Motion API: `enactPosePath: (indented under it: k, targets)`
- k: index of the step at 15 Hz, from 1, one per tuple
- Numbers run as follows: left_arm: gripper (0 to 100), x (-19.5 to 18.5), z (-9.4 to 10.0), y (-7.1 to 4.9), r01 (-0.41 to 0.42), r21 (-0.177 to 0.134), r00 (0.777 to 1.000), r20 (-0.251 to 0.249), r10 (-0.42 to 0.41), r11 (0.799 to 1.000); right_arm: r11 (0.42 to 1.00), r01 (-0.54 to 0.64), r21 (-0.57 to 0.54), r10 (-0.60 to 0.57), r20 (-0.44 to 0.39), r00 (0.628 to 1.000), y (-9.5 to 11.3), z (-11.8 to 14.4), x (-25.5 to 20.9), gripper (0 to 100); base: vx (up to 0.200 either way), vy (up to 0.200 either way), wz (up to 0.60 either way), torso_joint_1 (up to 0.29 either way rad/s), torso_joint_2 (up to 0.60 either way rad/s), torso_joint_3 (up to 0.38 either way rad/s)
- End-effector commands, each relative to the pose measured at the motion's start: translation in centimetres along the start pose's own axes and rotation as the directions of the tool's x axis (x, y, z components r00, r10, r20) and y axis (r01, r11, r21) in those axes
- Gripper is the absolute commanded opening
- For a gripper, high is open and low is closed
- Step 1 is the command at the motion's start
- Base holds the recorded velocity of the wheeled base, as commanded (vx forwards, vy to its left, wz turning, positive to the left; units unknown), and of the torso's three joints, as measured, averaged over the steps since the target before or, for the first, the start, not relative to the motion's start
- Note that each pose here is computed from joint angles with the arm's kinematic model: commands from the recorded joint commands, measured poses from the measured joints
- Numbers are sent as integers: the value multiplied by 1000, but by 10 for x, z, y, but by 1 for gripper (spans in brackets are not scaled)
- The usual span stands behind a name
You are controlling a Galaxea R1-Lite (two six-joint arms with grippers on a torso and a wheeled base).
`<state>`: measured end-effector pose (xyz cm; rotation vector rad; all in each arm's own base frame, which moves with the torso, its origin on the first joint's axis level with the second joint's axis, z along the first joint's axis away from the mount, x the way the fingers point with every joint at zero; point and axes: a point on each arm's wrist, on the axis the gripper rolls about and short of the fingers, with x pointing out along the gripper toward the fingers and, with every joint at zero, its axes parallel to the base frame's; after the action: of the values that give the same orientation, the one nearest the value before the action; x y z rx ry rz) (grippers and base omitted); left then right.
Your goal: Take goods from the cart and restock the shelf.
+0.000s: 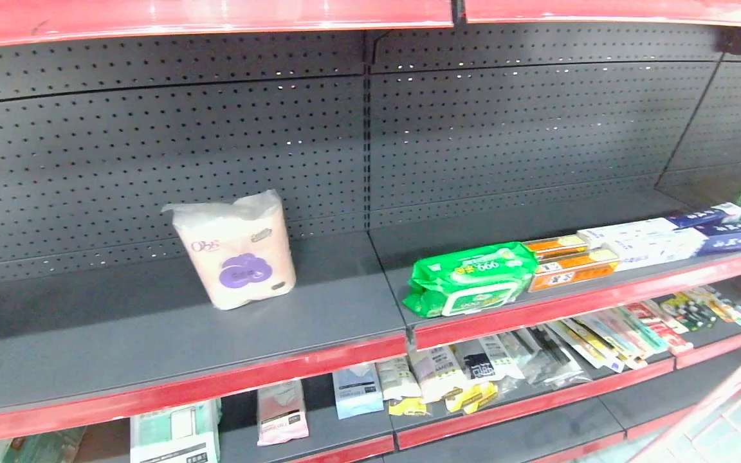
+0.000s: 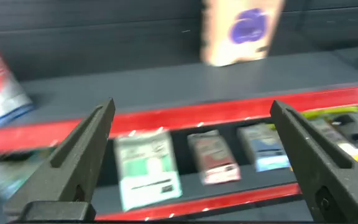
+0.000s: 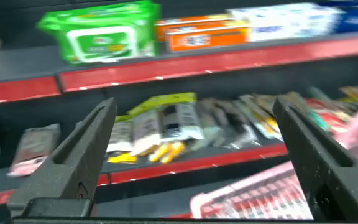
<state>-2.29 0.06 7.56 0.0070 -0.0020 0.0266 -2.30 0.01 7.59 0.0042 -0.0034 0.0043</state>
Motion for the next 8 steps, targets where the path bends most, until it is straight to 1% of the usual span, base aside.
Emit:
enactPosePath:
  k: [1,8]
  targets:
    - [100,0,0,0,1,-1,1000,-1,-1,1000,1000,0,0,0,0,1000,0,0,0,100,0,0,-600,2,2,2]
    - [100,0,0,0,2,-1,1000,-1,-2,1000,1000,-2,0,2,0,1000,0,0,0,100,0,0,-600,4,2,2]
